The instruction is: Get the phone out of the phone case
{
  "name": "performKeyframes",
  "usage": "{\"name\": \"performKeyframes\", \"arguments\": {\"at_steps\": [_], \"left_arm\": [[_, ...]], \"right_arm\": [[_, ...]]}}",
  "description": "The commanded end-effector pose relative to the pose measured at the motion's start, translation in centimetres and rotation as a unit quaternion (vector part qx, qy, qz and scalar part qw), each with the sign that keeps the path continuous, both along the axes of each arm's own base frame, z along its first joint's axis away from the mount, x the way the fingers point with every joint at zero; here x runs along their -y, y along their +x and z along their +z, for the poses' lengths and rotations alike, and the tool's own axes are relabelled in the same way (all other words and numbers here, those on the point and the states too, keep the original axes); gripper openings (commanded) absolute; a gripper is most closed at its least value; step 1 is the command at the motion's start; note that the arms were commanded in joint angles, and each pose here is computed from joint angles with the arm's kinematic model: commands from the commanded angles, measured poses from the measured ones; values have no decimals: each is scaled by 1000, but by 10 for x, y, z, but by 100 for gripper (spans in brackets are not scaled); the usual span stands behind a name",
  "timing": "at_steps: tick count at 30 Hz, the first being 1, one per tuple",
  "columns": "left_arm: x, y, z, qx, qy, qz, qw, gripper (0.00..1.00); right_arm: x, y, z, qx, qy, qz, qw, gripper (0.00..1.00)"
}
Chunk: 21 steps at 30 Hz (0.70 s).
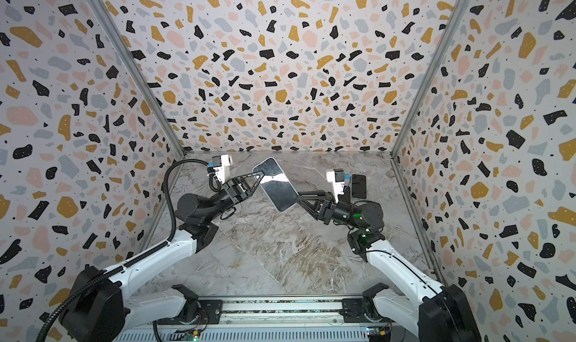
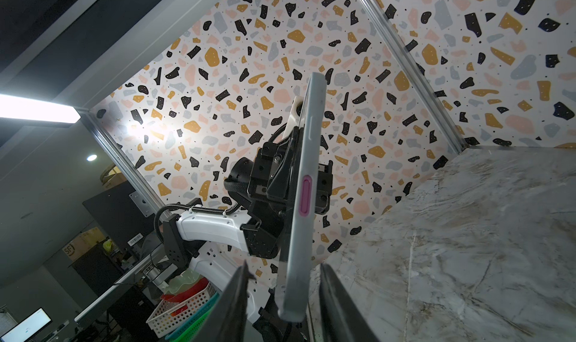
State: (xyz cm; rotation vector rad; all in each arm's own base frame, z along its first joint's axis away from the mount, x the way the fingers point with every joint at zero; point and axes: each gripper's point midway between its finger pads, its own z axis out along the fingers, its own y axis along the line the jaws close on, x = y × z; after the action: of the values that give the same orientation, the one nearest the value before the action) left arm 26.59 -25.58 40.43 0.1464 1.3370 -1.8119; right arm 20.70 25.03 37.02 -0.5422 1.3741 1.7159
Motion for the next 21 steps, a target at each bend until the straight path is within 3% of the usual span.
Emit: {"name": "performKeyframes", "arguments": {"at_steps": [1, 13, 21], "left_arm": [[-7, -17, 27, 61, -27, -1, 998, 0], [-1, -6, 30, 25, -35, -12, 999, 0], [10, 12, 18, -13, -9, -10, 1000, 0]], "right_arm": [[2, -9, 22, 40, 19, 6, 999, 31], [7, -24, 14, 83, 12, 37, 996, 0], [5, -41, 16, 146, 8, 87, 985, 0]]}}
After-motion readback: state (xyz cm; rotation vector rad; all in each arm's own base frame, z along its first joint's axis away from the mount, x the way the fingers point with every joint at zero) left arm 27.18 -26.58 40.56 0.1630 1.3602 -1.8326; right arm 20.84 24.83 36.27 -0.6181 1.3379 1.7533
